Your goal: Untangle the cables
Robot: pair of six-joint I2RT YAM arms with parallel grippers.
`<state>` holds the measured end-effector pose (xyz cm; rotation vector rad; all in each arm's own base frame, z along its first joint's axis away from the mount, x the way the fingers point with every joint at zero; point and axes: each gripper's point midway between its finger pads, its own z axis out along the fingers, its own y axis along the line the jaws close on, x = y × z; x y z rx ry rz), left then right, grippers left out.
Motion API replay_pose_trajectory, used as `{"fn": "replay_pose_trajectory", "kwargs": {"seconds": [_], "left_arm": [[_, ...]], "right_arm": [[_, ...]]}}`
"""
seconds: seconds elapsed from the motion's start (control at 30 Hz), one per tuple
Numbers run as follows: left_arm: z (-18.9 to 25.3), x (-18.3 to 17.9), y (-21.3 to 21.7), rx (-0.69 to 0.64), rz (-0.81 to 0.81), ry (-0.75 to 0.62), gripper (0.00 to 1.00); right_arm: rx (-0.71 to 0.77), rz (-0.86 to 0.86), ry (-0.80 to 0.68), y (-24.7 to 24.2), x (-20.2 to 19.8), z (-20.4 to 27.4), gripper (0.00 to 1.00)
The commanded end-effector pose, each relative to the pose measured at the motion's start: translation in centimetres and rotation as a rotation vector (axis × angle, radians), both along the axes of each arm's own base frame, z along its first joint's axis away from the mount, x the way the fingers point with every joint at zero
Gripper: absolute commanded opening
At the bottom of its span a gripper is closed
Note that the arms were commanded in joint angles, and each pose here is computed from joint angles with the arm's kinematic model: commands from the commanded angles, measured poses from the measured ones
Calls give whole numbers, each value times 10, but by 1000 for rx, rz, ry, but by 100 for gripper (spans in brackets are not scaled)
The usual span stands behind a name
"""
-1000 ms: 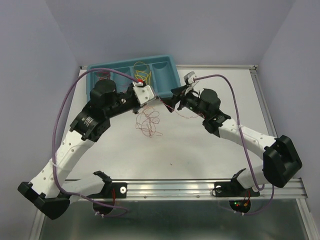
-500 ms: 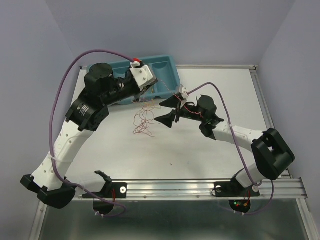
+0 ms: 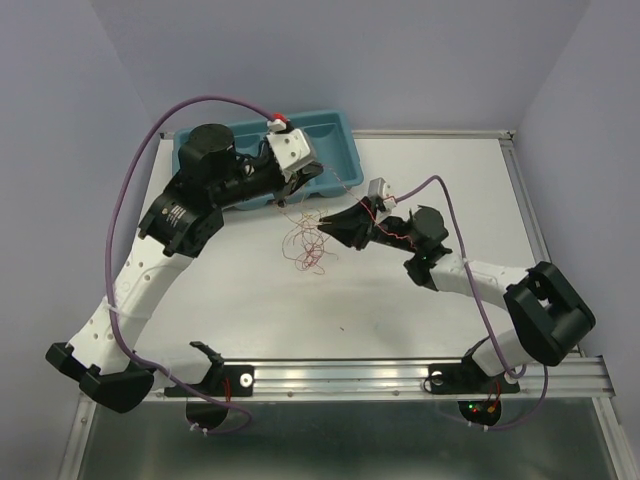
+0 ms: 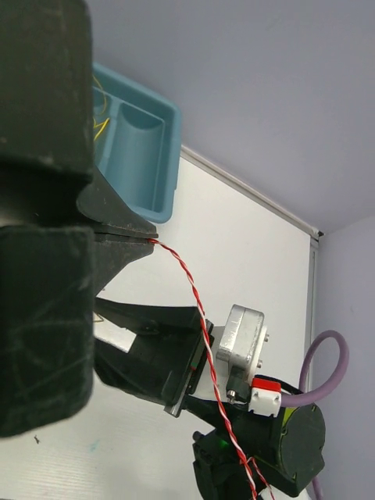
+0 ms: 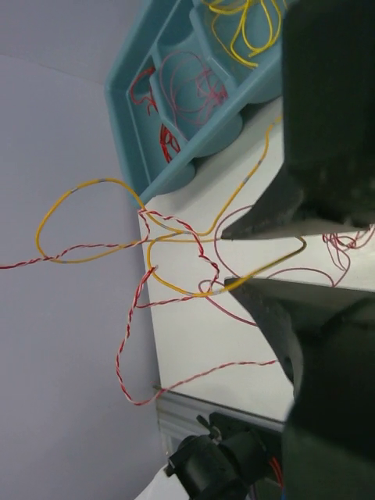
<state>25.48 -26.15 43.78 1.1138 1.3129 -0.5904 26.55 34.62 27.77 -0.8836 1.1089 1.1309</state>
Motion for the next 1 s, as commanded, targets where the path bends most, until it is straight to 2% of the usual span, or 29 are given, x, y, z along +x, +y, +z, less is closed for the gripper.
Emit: {"fn": "replay_pose_trajectory", "kwargs": {"seconds": [0.0, 0.03, 0.1, 0.23, 0.27, 0.33, 0.53, 0.67, 0.73, 0.87, 0.97], "left_arm": [[30, -16, -1, -65, -50, -47, 0], [29, -17, 0, -63, -51, -45, 0], [31, -18, 2, -65, -42, -46, 0], [42, -11, 17, -94, 66, -62, 0], [44, -1, 29, -101, 159, -68, 0], [59, -3, 47, -144, 240, -104, 0], [85, -13, 110, -246, 505, -175, 0], [106, -14, 185, -316, 852, -269, 0], [117, -22, 213, -336, 960, -333, 0], [119, -34, 262, -324, 1192, -380, 0], [130, -52, 278, -352, 1213, -411, 0]], "right_arm": [[77, -31, -65, -7, -2, 24, 22], [93, -60, -55, -9, 3, 27, 10], [100, -88, -42, -11, 7, 26, 0], [140, -190, -5, -22, 20, 30, 1], [162, -263, 17, -29, 31, 31, 1], [194, -354, 61, -44, 44, 31, 1], [217, -741, 220, -98, 104, 18, 0], [185, -1090, 353, -163, 137, -12, 1], [191, -1235, 402, -199, 142, -19, 1], [257, -1355, 467, -248, 134, -22, 1], [293, -1419, 484, -275, 122, -19, 1]]}}
